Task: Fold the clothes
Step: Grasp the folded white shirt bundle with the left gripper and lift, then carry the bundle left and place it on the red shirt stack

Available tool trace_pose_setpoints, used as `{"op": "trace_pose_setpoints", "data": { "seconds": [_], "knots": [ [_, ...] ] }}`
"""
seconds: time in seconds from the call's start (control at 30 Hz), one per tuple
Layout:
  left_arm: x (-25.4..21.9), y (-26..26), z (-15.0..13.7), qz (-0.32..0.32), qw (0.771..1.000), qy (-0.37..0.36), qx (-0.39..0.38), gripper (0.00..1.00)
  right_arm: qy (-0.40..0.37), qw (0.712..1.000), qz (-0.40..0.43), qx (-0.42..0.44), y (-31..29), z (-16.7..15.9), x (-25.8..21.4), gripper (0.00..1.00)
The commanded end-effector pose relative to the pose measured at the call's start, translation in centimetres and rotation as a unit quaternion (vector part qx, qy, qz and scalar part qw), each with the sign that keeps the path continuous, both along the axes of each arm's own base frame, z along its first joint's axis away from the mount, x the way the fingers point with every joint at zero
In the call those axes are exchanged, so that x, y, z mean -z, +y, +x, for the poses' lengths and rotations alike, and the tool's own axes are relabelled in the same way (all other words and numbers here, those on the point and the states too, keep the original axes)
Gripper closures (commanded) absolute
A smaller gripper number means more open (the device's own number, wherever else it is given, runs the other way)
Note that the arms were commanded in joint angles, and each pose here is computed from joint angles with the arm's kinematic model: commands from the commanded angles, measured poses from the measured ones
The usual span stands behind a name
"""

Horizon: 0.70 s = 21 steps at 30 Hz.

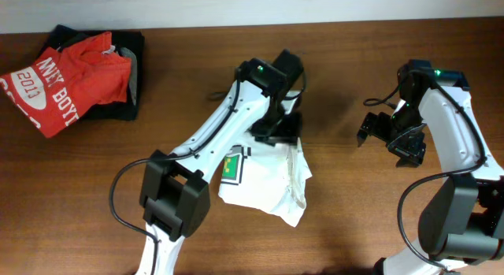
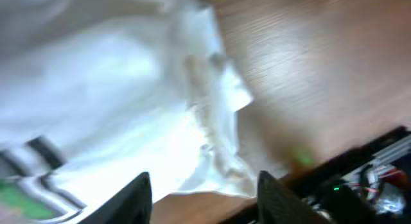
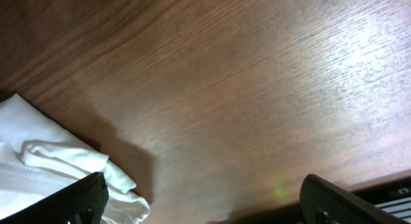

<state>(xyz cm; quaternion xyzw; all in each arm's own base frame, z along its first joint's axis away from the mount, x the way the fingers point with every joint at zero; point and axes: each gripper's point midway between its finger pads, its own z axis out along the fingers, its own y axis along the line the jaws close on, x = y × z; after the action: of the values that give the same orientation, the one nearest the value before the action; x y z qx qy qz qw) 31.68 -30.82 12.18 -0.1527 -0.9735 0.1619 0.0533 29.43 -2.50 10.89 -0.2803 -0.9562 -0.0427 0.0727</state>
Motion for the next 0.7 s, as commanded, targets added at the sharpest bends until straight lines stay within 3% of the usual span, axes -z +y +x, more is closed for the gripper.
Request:
{"op": "trace_pose_setpoints", "data": {
  "seconds": [0.0, 0.03, 0.27, 0.47, 0.57, 0.67],
  "knots": [
    [1.9, 1.8, -0.2, 0.046, 0.999, 0.000, 0.003, 0.95, -0.006, 1.000, -0.005, 0.003, -0.3, 0.2, -0.3, 0.01],
    [3.0, 1.6, -0.2, 0.047, 0.999, 0.003, -0.007, 0.99, -0.006, 1.000, -0.005, 0.003, -0.3, 0.2, -0.3, 0.01],
    [8.8, -3.0, -1.1, 0.005, 0.999, -0.039, 0.004, 0.99, -0.006, 1.000, -0.005, 0.003, -0.3, 0.2, -0.3, 0.01],
    [8.1, -6.4, 0.1, -0.045, 0.994, -0.092, 0.021, 0.99, -0.006, 1.000, -0.005, 0.003, -0.3, 0.2, -0.3, 0.01],
    [6.3, -6.9, -0.6, -0.062, 0.995, -0.075, 0.026, 0.99, -0.006, 1.000, -0.005, 0.003, -0.3, 0.2, -0.3, 0.01],
    [1.5, -4.1, -1.7, -0.018, 0.996, -0.080, 0.021, 1.00, -0.006, 1.000, -0.005, 0.003, -0.3, 0.2, -0.3, 0.01]
  ]
}}
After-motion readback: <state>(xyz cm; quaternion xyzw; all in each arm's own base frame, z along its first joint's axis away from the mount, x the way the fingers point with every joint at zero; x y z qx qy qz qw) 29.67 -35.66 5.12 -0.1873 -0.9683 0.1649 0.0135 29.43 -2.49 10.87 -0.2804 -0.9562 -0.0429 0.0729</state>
